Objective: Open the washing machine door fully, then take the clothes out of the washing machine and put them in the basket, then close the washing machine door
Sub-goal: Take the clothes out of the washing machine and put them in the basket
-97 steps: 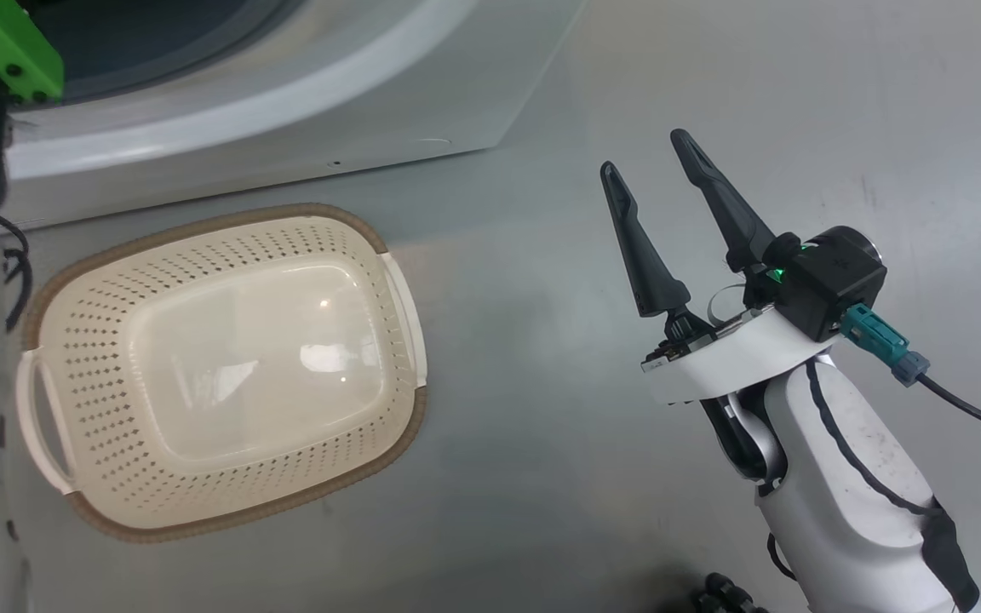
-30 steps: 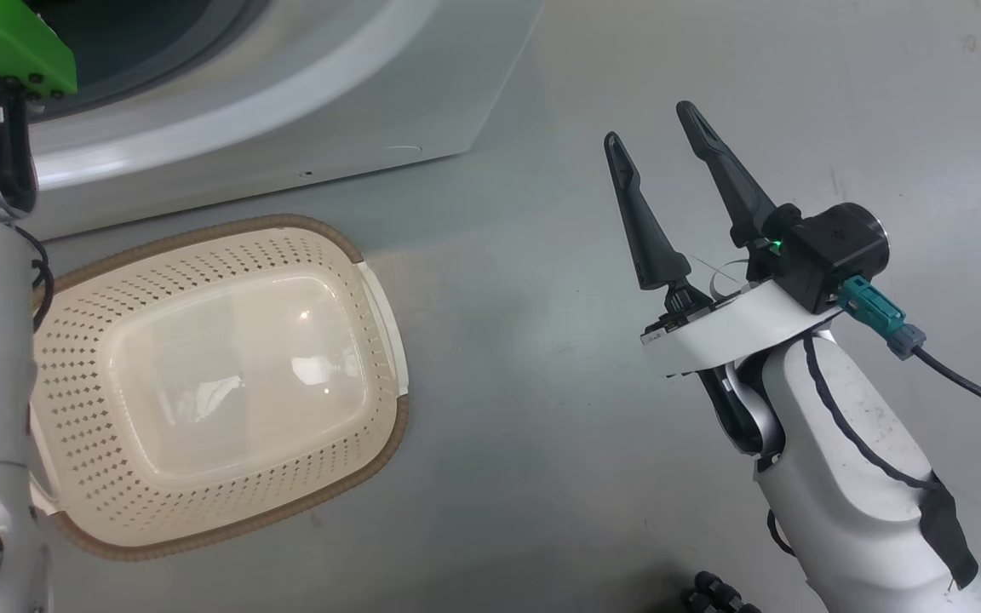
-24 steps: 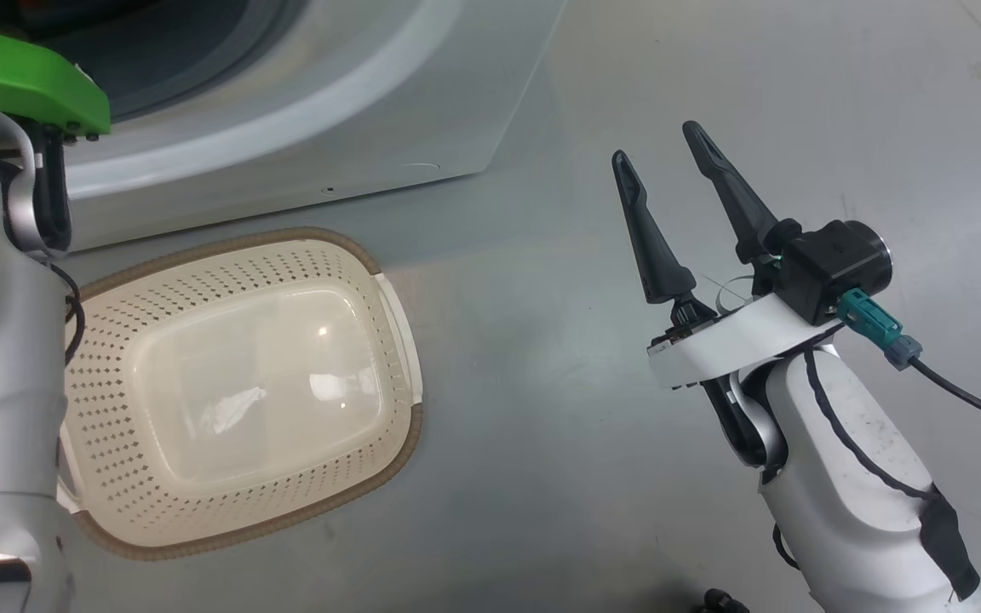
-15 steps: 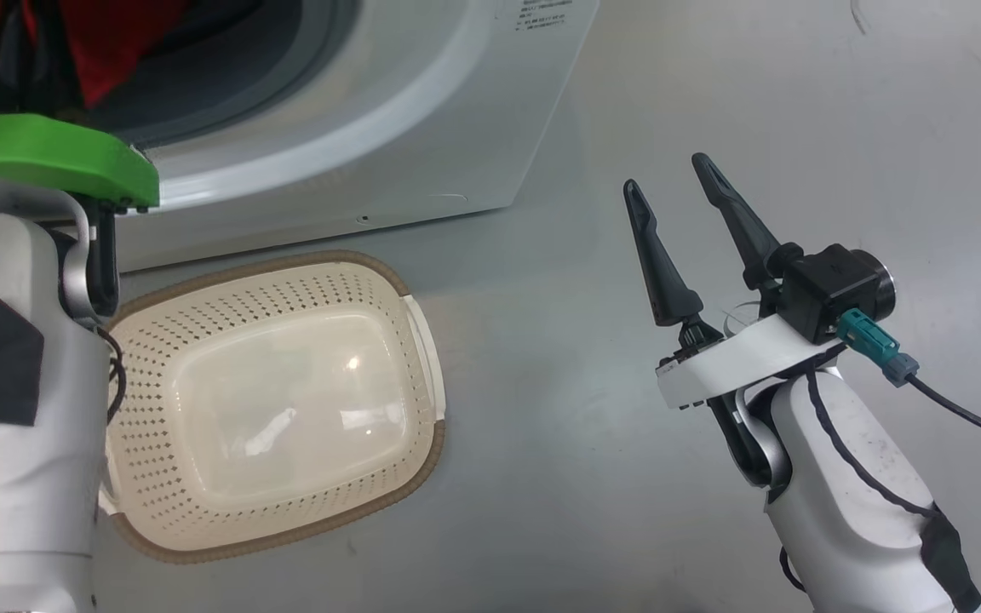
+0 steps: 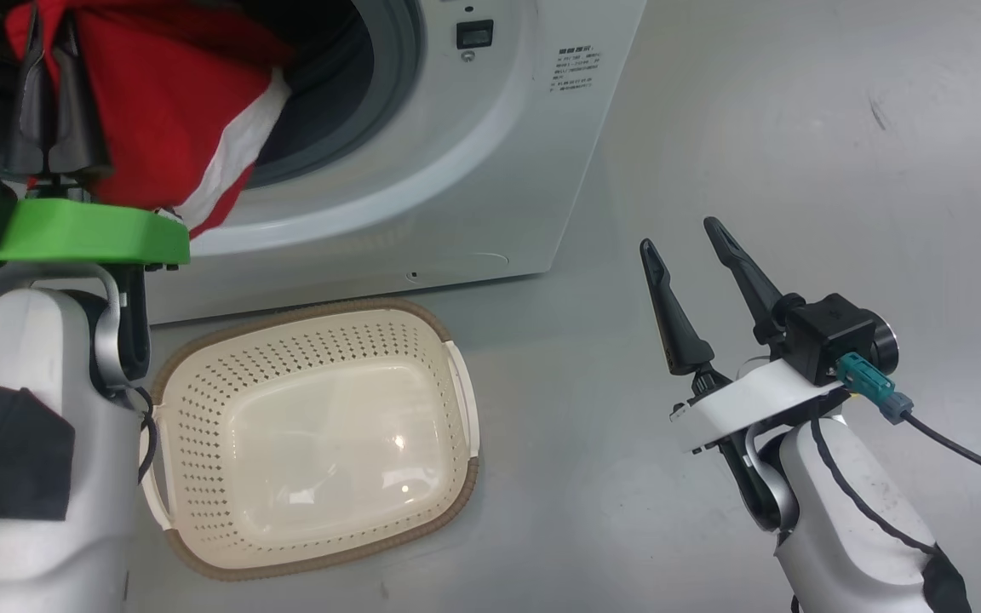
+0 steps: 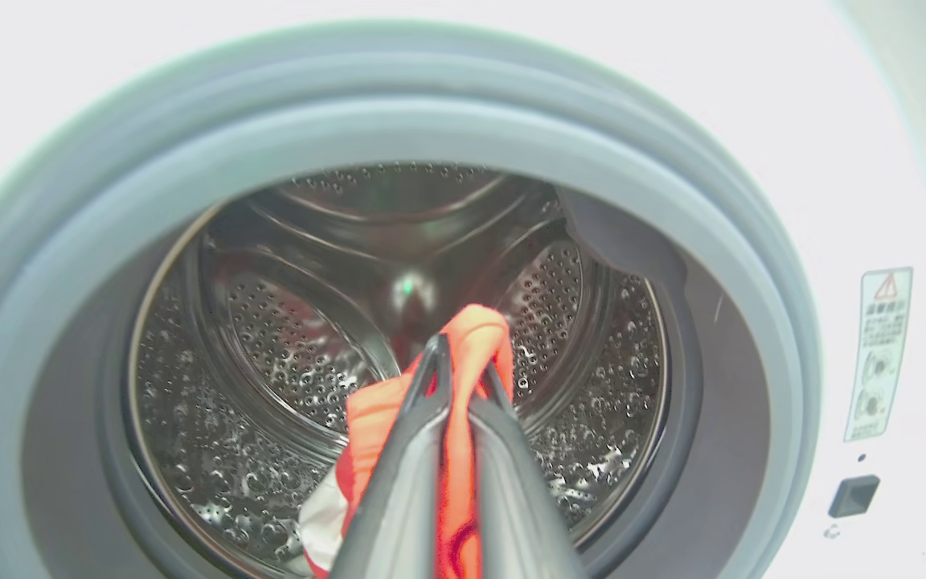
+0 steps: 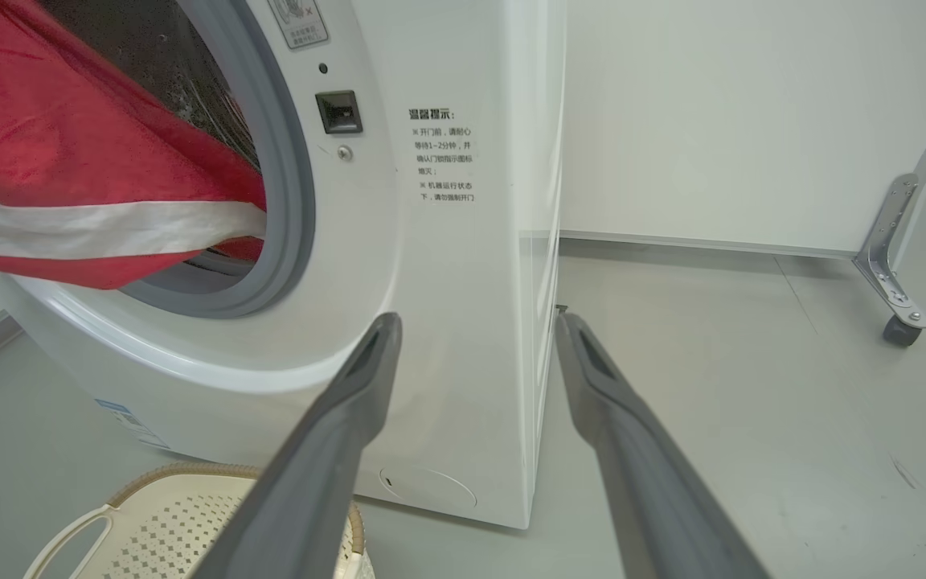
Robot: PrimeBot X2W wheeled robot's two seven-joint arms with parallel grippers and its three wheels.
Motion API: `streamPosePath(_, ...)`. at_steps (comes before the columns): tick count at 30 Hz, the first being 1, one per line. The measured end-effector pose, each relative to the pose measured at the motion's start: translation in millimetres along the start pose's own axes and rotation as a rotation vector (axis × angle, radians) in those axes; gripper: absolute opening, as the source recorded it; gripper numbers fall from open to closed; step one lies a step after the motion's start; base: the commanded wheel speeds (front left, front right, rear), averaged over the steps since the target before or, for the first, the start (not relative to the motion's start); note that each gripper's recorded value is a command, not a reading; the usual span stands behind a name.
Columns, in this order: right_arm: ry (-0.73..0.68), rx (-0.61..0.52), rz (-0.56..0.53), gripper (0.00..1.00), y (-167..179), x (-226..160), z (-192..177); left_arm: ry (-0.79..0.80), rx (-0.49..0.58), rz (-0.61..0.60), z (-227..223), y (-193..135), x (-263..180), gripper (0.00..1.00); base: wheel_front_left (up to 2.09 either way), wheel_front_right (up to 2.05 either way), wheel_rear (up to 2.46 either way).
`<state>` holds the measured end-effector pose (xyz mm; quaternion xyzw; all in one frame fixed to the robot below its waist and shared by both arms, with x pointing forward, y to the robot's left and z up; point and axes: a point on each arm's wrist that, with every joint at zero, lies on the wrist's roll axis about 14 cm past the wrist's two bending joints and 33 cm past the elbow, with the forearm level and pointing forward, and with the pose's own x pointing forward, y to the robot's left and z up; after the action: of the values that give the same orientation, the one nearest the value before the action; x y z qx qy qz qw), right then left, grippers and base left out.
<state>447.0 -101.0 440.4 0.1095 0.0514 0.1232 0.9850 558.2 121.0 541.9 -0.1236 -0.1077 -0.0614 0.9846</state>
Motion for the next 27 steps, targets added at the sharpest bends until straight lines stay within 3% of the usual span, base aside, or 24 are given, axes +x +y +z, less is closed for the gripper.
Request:
streamPosePath(18, -0.061, -0.005, 0.047, 1.0, 25.1, -26.6, 26.9, -0.298, 0.035, -0.029, 123.8, -19.5, -54.2, 0.0, 0.0, 0.0, 0.0)
streamPosePath(27, -0.076, -0.007, 0.04, 1.0, 25.0, -35.0, 32.7, -0.308, 0.035, -0.024, 129.8, -22.7, -80.6, 0.0, 0.0, 0.0, 0.0)
